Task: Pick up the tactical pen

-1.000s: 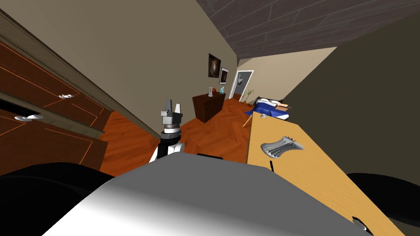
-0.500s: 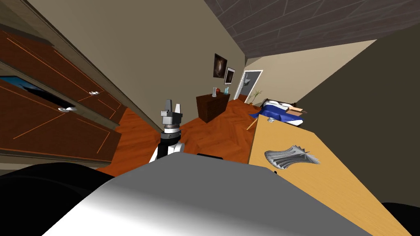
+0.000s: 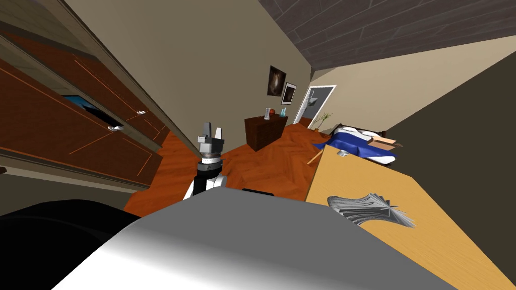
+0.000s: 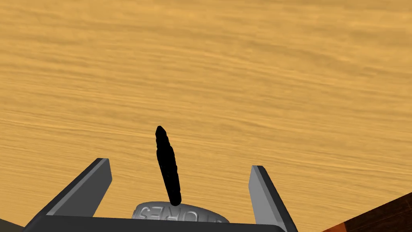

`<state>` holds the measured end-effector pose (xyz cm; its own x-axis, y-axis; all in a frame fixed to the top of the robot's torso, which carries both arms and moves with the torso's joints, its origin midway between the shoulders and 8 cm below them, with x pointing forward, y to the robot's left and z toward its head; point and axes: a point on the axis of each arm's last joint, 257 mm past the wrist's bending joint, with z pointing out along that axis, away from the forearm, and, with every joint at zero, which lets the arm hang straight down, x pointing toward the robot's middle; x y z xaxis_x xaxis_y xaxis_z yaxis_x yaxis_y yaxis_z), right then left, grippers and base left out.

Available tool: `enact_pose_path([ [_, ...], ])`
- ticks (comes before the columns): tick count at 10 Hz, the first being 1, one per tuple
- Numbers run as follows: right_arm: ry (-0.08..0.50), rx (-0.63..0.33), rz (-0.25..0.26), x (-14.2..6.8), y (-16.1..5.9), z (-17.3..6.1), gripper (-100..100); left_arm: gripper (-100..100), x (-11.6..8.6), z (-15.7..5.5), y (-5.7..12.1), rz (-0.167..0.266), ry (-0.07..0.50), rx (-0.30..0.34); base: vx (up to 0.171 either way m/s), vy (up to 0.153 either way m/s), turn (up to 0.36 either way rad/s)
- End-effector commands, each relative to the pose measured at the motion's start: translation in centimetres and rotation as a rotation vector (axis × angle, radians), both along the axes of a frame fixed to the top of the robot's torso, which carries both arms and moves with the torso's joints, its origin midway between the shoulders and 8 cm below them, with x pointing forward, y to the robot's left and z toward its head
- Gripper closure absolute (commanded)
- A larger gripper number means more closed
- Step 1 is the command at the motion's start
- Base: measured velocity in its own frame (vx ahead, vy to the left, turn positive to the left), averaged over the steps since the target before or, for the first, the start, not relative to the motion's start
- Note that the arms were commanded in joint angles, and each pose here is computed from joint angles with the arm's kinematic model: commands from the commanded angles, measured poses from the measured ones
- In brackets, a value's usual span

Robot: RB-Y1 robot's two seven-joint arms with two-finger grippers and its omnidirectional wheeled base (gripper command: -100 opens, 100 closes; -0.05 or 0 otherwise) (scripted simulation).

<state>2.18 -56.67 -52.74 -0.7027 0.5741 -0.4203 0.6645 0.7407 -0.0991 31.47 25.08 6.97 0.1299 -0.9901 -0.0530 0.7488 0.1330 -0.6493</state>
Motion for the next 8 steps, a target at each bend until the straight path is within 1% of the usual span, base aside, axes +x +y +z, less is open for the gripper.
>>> enact_pose_path([
  [1, 0.000, 0.000, 0.000, 0.0, 0.0, 0.0, 0, 0, 0.0, 0.0, 0.0, 0.000, 0.000, 0.000, 0.005, -0.017, -0.002],
  [2, -0.001, -0.001, -0.007, 0.0, 0.0, -0.6, -100, 0, 0.0, 0.0, 0.0, 0.000, 0.000, 0.000, -0.011, -0.002, 0.039],
  [5, 0.000, -0.003, -0.019, -0.1, 0.3, -1.8, -100, 0, 0.0, 0.0, 0.0, 0.000, 0.000, 0.000, -0.015, -0.001, 0.050],
  [6, -0.001, -0.003, -0.017, 0.0, 0.2, -1.6, -100, 0, 0.0, 0.0, 0.0, 0.000, 0.000, 0.000, -0.006, 0.000, 0.014],
  [7, -0.001, -0.002, -0.017, 0.0, 0.2, -1.6, 100, 0, 0.0, 0.0, 0.0, 0.000, 0.000, 0.000, 0.000, 0.000, 0.000],
  [8, -0.001, -0.002, -0.017, 0.0, 0.2, -1.6, 100, 0, 0.0, 0.0, 0.0, 0.000, 0.000, 0.000, 0.000, 0.000, 0.000],
])
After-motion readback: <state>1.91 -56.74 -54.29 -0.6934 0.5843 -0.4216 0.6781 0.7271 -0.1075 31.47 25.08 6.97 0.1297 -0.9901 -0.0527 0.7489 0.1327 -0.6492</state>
